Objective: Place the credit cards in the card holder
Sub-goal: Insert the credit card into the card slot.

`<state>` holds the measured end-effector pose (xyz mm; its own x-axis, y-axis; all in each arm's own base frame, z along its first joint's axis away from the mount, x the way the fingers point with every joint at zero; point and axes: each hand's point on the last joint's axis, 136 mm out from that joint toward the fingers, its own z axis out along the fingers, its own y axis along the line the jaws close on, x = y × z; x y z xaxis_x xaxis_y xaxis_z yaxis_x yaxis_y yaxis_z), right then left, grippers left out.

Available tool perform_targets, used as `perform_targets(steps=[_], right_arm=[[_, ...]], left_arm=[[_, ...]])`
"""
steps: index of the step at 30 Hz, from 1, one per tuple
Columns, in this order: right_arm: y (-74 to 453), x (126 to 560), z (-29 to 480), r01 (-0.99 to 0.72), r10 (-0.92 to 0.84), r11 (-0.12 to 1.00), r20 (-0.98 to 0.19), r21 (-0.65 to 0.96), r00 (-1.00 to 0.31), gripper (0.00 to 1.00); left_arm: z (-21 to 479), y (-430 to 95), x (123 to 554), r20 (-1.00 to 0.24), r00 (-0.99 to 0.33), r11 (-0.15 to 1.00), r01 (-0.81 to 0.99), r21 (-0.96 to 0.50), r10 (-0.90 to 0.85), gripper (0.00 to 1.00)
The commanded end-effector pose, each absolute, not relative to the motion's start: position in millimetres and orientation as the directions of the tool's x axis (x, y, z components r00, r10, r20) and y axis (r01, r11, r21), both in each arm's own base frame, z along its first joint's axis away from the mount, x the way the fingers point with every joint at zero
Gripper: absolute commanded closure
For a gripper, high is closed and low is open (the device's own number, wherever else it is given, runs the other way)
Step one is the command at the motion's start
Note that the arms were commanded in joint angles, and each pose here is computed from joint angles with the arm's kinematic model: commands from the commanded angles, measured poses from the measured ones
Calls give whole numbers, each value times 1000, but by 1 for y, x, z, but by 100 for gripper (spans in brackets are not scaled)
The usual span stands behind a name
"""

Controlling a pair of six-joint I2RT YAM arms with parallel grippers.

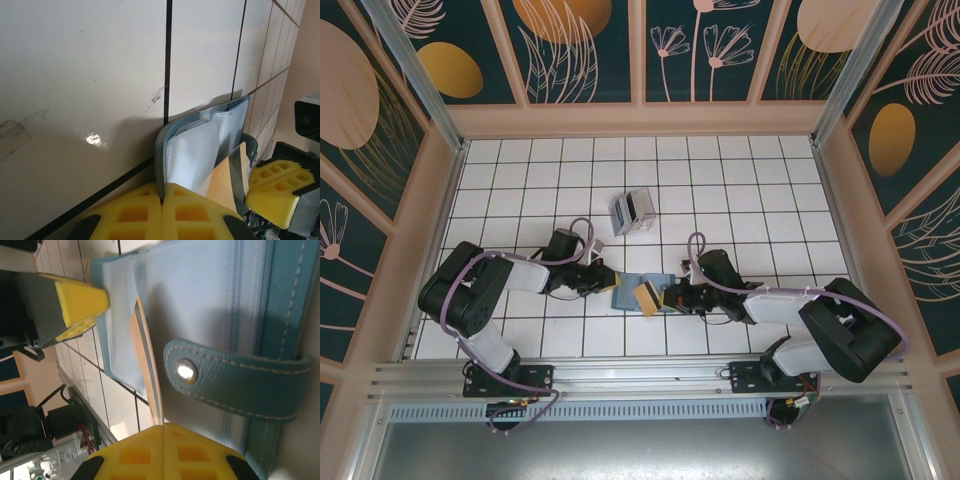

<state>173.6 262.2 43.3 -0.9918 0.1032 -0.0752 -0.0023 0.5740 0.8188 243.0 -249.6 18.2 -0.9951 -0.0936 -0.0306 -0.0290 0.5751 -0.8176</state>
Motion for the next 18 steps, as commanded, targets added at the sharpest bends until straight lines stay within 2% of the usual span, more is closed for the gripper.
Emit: perform_targets(steps=[1, 18], right_arm=[[256, 186, 42, 17, 183, 584, -112, 811, -977, 100], [287, 199, 37, 45, 276, 577, -143, 815, -950, 100]], left_arm=[[13, -249, 239, -22, -996, 578, -34, -815, -90, 95], [7, -251, 237, 1, -997, 571, -43, -820, -74, 94]])
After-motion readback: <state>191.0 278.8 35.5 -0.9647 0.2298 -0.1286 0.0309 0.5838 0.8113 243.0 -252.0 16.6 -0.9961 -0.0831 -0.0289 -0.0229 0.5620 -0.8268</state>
